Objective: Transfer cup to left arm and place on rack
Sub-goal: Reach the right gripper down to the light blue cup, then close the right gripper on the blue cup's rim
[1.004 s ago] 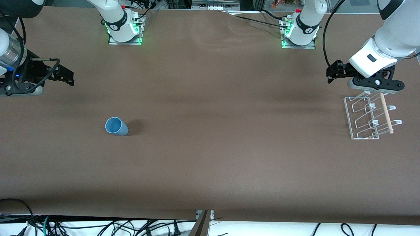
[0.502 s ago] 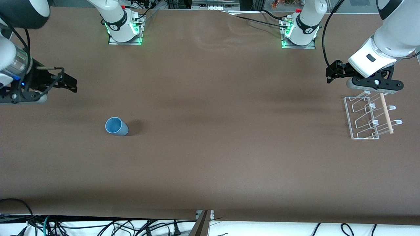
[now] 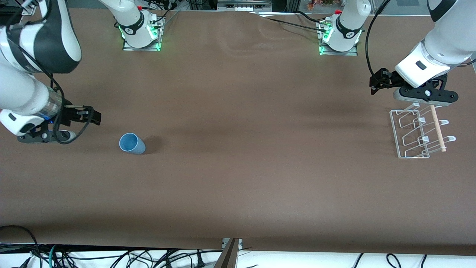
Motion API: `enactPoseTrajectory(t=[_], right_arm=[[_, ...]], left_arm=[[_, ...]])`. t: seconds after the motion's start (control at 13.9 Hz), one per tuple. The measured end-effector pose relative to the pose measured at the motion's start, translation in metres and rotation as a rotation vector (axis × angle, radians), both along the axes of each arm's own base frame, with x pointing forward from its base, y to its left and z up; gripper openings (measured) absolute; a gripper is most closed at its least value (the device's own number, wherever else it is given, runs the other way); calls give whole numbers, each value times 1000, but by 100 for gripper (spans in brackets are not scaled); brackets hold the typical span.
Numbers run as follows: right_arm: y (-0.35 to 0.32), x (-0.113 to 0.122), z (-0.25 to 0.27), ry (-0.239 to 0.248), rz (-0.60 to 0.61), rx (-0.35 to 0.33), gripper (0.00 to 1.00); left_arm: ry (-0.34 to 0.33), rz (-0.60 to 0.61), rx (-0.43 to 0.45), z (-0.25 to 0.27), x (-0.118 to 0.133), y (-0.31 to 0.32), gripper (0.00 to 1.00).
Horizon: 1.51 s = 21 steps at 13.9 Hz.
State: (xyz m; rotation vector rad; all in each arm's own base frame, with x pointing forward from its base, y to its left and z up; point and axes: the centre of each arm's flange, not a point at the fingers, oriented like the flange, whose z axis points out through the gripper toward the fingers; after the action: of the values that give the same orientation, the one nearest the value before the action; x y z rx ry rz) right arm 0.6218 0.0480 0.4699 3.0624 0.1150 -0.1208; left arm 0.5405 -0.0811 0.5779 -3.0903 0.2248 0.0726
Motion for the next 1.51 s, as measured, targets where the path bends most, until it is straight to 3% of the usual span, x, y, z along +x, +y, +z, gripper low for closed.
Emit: enactPoseTrajectory(t=[0.93,1.51], right_arm=[[3,21,-162,8,18,11,100],[-7,6,-206,21,6,12,100]], left_arm=[[-2,1,0,1,0,1,100],[-2,1,0,1,0,1,100]])
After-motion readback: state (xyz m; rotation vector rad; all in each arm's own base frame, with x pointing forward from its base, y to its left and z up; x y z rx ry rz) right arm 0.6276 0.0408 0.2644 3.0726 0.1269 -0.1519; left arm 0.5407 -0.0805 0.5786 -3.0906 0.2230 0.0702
